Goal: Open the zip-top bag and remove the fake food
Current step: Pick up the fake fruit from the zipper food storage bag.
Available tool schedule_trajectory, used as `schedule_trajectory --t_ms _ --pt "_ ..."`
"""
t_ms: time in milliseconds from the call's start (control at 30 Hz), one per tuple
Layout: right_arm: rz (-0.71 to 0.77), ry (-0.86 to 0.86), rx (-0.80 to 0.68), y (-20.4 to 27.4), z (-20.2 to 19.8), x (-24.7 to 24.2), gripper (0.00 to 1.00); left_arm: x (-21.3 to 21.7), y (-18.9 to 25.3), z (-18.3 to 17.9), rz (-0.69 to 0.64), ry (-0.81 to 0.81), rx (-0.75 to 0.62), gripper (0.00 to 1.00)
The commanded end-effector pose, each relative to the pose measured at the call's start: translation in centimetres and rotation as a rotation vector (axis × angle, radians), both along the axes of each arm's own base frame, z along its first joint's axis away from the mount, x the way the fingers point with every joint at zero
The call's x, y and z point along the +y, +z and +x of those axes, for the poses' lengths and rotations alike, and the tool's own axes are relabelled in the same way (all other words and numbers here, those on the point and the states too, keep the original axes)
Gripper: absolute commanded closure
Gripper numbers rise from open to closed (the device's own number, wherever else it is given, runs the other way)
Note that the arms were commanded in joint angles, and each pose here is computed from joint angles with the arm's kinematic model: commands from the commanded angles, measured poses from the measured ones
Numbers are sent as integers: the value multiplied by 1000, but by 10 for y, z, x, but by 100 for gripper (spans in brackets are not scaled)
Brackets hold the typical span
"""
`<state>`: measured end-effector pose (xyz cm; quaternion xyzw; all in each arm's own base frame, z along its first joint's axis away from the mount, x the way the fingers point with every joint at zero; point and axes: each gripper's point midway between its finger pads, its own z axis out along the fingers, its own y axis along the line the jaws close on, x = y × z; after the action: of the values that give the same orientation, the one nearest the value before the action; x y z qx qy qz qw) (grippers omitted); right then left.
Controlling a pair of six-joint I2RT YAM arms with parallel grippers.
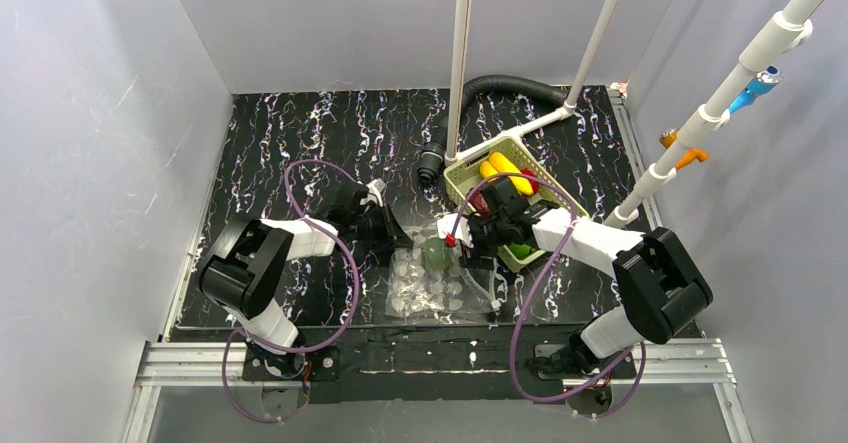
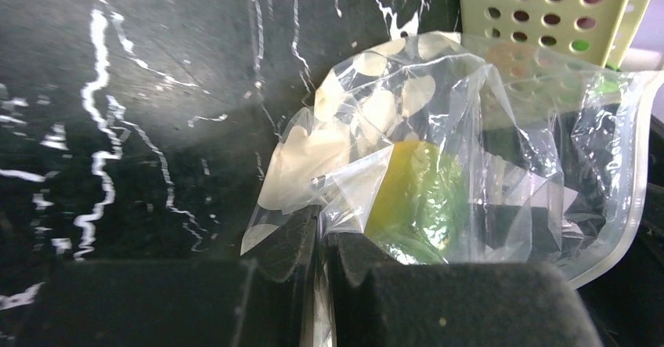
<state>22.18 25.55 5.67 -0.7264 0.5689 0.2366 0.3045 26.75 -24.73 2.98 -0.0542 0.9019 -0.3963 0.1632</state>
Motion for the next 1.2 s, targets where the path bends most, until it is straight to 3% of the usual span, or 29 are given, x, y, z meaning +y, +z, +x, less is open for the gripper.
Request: schedule_trajectory --t_ms 0,400,1167 --pt "-7 8 -14 7 4 8 25 -13 16 -10 -37 -35 -23 95" --pt "-49 35 21 2 -6 12 21 -25 14 -31 -28 -104 -1 87" --pt "-90 30 54 -13 -17 29 8 -56 11 -49 -39 -209 23 86"
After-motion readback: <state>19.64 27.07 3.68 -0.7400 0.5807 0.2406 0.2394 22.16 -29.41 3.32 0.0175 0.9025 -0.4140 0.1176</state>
